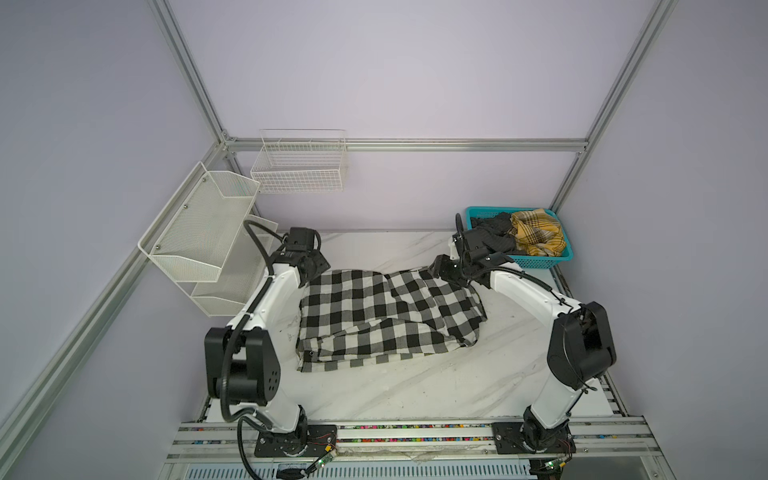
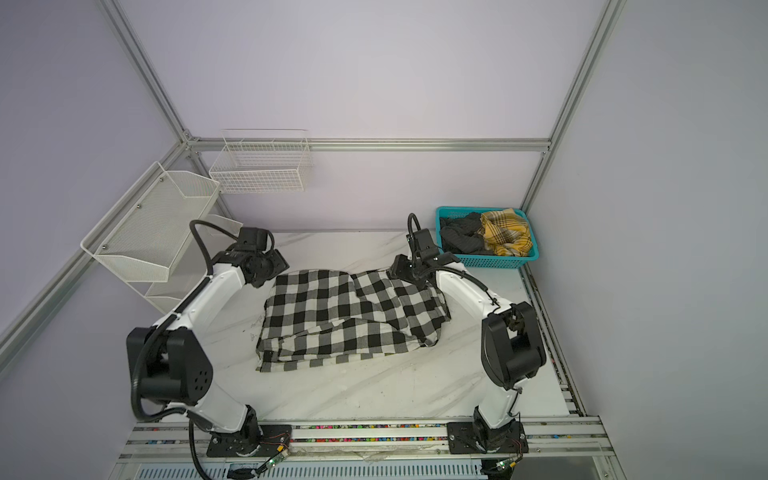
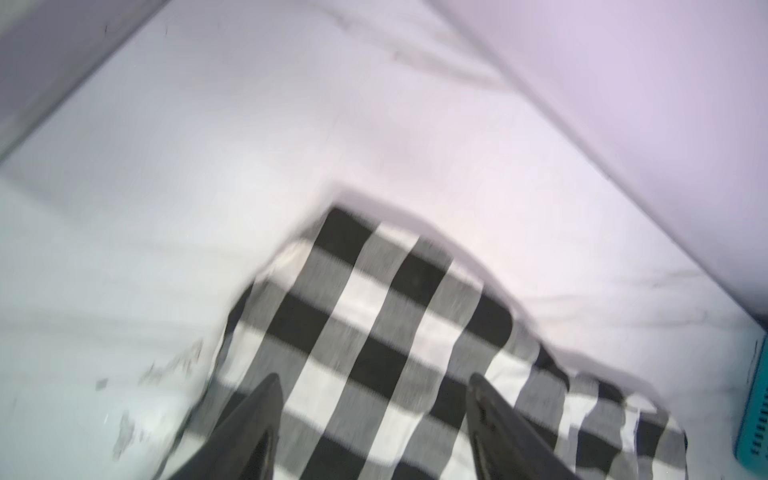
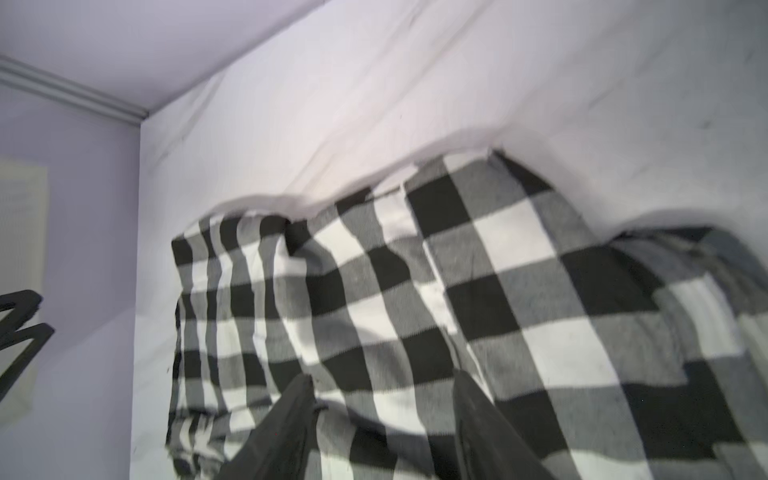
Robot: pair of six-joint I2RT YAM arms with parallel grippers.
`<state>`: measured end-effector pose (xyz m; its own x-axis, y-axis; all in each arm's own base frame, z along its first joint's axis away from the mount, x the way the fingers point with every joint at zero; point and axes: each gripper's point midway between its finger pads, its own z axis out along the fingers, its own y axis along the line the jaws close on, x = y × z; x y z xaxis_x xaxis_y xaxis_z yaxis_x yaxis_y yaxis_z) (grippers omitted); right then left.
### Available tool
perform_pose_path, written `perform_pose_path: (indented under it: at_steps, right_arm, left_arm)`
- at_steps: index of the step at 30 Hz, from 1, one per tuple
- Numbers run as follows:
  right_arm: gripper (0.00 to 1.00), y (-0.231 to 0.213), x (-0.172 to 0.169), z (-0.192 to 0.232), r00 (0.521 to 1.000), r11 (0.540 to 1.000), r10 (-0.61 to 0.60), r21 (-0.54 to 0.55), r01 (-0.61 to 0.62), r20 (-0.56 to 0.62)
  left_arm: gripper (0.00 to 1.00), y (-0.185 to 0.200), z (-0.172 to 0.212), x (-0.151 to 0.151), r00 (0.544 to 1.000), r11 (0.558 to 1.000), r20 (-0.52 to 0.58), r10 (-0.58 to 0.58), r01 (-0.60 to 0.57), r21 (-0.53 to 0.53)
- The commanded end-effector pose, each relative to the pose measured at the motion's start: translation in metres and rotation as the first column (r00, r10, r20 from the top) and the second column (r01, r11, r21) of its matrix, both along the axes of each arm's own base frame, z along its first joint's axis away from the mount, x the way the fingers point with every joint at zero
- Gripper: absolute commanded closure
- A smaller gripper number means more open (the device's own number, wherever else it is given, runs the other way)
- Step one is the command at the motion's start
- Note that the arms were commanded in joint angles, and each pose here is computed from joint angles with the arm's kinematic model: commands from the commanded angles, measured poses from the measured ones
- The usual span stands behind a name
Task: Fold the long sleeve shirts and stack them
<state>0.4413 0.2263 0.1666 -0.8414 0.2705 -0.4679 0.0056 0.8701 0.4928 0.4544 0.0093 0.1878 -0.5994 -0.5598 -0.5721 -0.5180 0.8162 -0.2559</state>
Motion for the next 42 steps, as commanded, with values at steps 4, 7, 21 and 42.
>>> perform_pose_path:
  at_steps: [4,7,21,42]
  right_arm:
    - [0.33,-0.028,0.052,-0.031,1.000,0.981,-0.030,-0.190,0.031,0.007]
    - [0.29,-0.036,0.072,-0.047,1.000,0.972,-0.017,-0.235,0.016,0.000]
    - [0.28,-0.013,0.097,-0.135,0.987,0.948,0.097,-0.290,-0.130,-0.126]
    - [0.41,-0.020,0.090,-0.147,0.987,0.946,0.066,-0.306,-0.109,-0.146]
  left_arm:
    - [0.30,0.027,-0.012,0.047,0.994,0.985,-0.091,-0.061,0.074,0.153]
    - [0.29,0.029,-0.033,0.057,0.987,0.984,-0.140,-0.077,0.098,0.152]
    - [0.22,0.051,-0.095,0.075,0.967,0.980,-0.248,-0.064,0.108,0.167]
    - [0.64,0.043,-0.109,0.069,0.965,0.997,-0.260,-0.039,0.054,0.049]
